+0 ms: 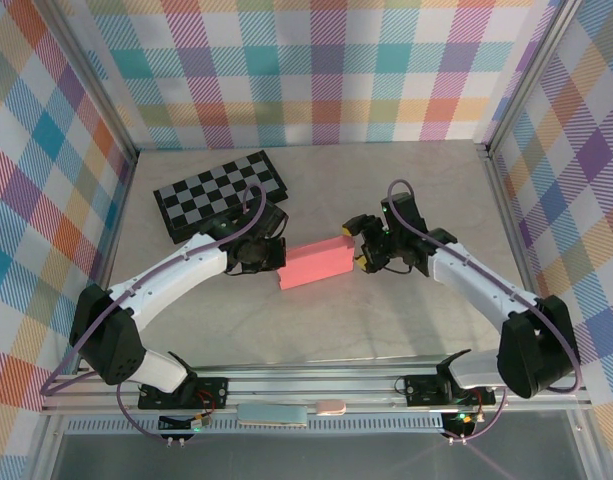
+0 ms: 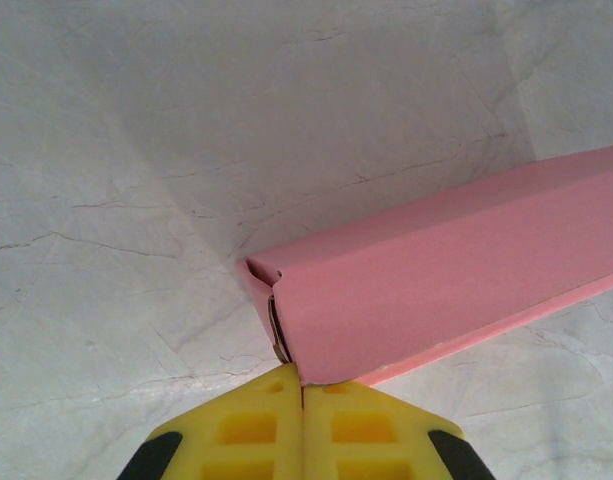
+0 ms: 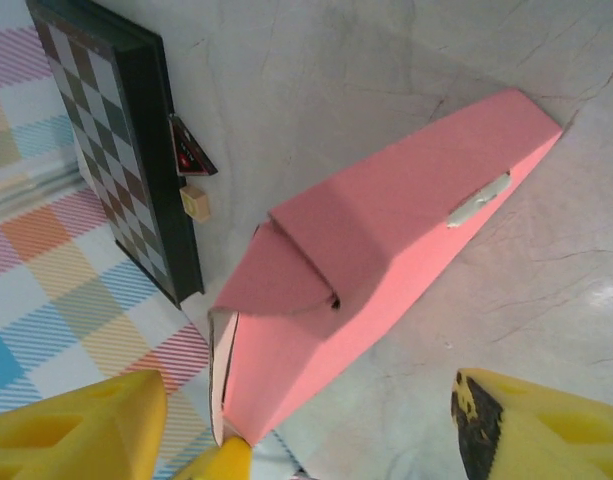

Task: Fold the paper box

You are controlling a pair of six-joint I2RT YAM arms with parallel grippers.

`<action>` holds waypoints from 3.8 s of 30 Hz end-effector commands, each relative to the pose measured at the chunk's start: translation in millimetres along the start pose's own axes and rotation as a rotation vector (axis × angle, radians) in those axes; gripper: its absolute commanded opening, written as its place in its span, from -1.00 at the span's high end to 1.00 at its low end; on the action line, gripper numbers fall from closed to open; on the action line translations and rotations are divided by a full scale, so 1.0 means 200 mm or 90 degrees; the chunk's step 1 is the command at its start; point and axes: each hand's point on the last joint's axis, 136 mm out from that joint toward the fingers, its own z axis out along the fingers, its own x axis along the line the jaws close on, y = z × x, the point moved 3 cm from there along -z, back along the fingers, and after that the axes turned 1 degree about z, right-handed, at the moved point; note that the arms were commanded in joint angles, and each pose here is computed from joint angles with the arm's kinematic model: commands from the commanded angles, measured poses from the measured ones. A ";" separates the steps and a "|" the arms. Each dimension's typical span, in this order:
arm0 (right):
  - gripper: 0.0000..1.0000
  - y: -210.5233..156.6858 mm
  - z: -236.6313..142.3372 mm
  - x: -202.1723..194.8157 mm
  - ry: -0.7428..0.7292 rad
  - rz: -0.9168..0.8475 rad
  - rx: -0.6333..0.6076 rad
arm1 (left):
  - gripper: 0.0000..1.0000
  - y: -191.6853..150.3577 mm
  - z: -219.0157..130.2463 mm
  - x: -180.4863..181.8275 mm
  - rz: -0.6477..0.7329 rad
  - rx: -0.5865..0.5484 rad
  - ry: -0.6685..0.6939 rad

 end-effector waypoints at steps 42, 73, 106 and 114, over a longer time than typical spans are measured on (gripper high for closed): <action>0.52 0.14 0.11 -0.17 -0.024 0.068 -0.014 | 0.07 0.07 -0.09 -0.04 -0.488 0.029 -0.270; 0.67 0.13 0.11 -0.22 -0.062 0.083 -0.011 | 0.47 -0.13 0.08 0.16 -0.610 0.047 -0.239; -0.43 0.05 -0.06 -0.13 -0.012 0.056 -0.041 | 0.90 -0.04 0.19 -0.16 -0.455 0.024 -0.296; -0.61 0.07 -0.05 -0.02 0.061 0.013 -0.054 | 0.91 -0.08 0.24 -0.21 -0.433 0.038 -0.288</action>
